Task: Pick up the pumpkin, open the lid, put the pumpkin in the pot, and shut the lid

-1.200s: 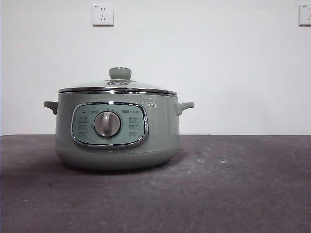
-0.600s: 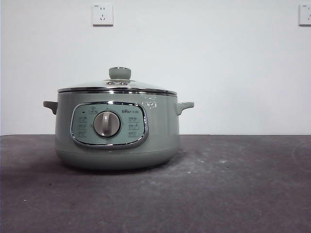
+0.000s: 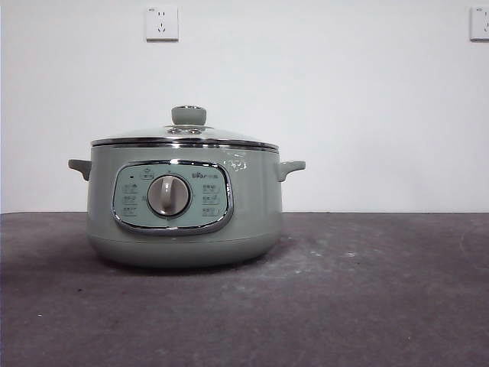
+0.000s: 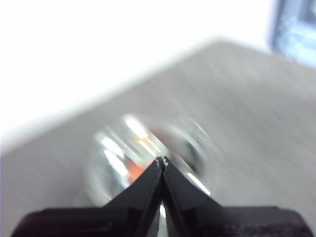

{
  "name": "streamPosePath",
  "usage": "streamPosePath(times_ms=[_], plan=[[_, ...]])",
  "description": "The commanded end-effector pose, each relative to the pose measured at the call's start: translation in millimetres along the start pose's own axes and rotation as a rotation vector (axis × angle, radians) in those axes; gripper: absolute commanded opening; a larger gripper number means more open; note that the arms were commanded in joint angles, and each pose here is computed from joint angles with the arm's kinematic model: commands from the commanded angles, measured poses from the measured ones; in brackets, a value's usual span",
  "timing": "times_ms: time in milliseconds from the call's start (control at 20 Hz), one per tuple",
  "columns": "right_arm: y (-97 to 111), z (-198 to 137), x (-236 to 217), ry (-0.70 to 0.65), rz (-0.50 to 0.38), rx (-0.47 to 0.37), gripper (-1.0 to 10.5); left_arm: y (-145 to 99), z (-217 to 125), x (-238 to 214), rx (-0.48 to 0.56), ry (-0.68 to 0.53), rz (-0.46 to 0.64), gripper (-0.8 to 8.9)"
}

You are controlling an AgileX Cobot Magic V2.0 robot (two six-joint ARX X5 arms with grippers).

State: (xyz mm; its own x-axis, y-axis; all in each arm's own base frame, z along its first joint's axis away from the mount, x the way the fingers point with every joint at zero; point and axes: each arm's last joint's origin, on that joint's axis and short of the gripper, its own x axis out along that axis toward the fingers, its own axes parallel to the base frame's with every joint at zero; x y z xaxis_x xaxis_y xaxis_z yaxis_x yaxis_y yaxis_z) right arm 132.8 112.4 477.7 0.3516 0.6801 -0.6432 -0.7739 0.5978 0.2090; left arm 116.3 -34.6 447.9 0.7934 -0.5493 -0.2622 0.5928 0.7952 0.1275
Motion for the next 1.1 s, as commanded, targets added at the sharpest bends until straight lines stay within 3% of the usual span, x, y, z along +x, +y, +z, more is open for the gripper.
streamPosePath(times_ms=[50,200,500,750,1100], plan=[[0.1,-1.7,-0.3,0.016,-0.002,0.007,0.0,3.4,-14.6,-4.8,0.062,-0.145,0.109,-0.03],[0.2,-1.7,-0.3,0.016,-0.001,0.007,0.0,2.4,-54.5,-4.1,0.128,-0.298,0.249,-0.04],[0.5,-2.1,-1.4,0.013,-0.002,0.006,0.0,-7.2,-161.3,13.3,0.026,-0.363,0.515,-0.04],[0.6,-2.2,-1.7,0.012,-0.002,0.006,0.0,-14.1,-223.7,28.1,-0.042,-0.296,0.578,-0.03],[0.9,-2.5,-2.3,0.010,-0.002,0.006,0.0,-19.8,-270.2,41.7,-0.097,-0.215,0.557,-0.04]])
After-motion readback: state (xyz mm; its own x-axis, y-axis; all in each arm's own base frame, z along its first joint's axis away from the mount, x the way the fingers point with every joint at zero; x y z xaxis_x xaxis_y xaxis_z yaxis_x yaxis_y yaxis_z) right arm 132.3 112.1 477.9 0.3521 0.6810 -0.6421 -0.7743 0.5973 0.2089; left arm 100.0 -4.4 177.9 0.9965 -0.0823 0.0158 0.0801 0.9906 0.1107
